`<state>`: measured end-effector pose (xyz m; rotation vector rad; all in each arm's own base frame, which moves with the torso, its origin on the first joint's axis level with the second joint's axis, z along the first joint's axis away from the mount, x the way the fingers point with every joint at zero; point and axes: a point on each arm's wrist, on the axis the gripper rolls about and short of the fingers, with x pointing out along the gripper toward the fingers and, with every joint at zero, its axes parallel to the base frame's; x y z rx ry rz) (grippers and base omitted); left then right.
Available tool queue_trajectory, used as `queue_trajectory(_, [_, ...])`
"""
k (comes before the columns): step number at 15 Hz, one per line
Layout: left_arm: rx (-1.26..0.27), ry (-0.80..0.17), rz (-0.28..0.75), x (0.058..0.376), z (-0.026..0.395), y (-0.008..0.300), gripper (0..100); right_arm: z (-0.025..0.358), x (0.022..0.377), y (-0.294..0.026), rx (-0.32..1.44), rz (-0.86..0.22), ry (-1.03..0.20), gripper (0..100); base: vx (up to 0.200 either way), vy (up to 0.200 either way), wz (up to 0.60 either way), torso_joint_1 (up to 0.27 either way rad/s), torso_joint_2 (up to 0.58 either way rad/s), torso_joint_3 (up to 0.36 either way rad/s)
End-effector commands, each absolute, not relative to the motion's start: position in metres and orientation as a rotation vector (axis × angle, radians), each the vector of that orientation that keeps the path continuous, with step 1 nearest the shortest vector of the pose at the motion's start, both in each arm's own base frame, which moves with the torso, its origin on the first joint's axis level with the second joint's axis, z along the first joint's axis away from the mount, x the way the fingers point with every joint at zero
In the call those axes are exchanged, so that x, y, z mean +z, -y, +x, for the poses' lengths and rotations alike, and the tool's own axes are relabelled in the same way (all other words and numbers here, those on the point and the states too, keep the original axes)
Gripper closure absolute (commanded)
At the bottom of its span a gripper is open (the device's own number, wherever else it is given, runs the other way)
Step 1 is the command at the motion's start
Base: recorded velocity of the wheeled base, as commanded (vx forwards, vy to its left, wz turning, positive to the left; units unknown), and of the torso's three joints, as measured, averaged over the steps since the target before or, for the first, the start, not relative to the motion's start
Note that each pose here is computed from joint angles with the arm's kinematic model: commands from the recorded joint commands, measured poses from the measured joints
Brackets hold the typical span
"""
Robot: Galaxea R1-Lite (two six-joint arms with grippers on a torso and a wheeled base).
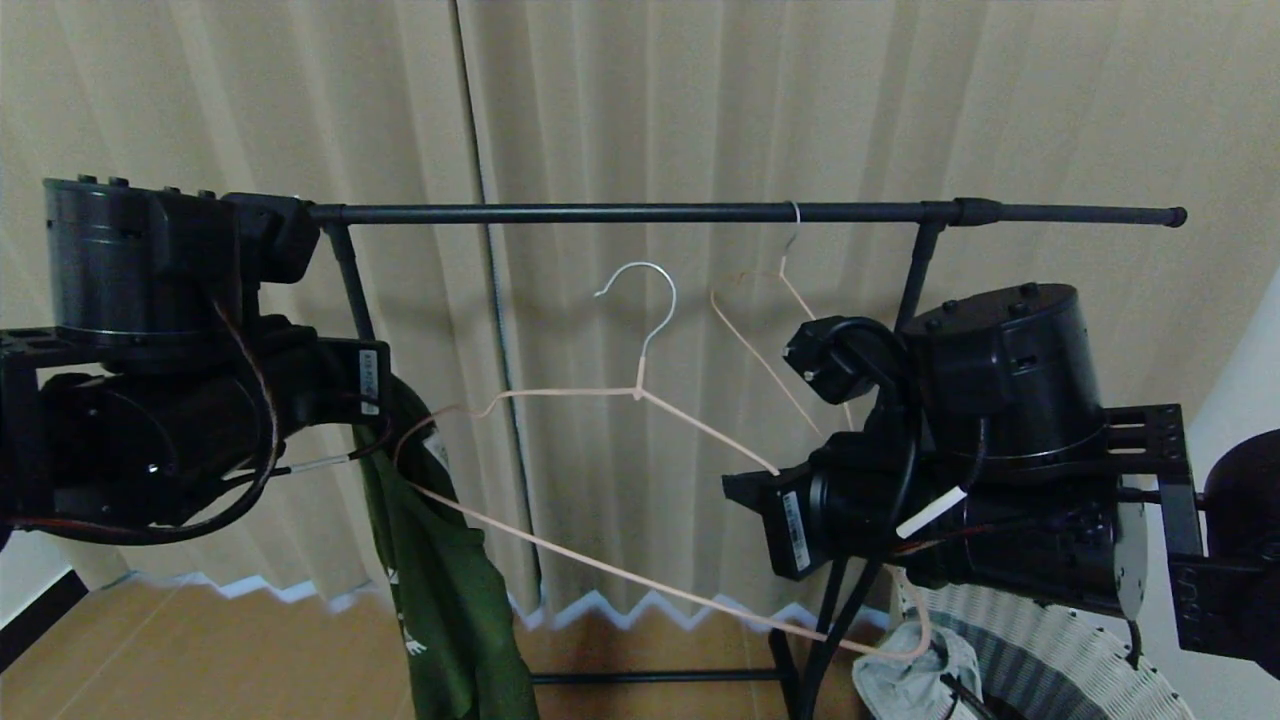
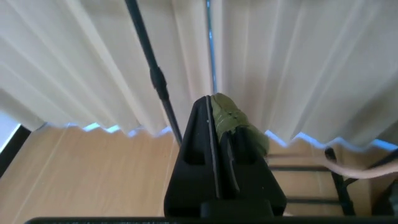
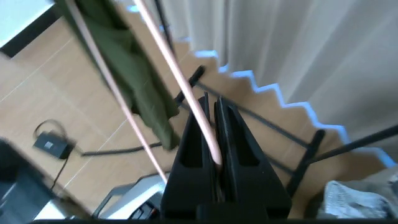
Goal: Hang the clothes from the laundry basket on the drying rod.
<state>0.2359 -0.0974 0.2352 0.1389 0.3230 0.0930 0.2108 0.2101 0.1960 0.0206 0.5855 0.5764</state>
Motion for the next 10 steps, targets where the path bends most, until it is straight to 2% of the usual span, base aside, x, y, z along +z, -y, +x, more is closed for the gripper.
queue_trajectory(1, [0.093, -0.313, 0.134, 0.238, 0.23, 0.095, 100, 0.216, 0.2, -0.211, 0.555, 0.029, -0.564, 100, 0.0, 0.0, 0.0, 0.0, 0.0, 0.0])
queue_trajectory(10, [0.004, -0.301, 0.14, 0.24, 0.22, 0.115, 100, 0.23, 0.206, -0.228, 0.554, 0.071, -0.527, 100, 0.0, 0.0, 0.0, 0.0, 0.0, 0.0])
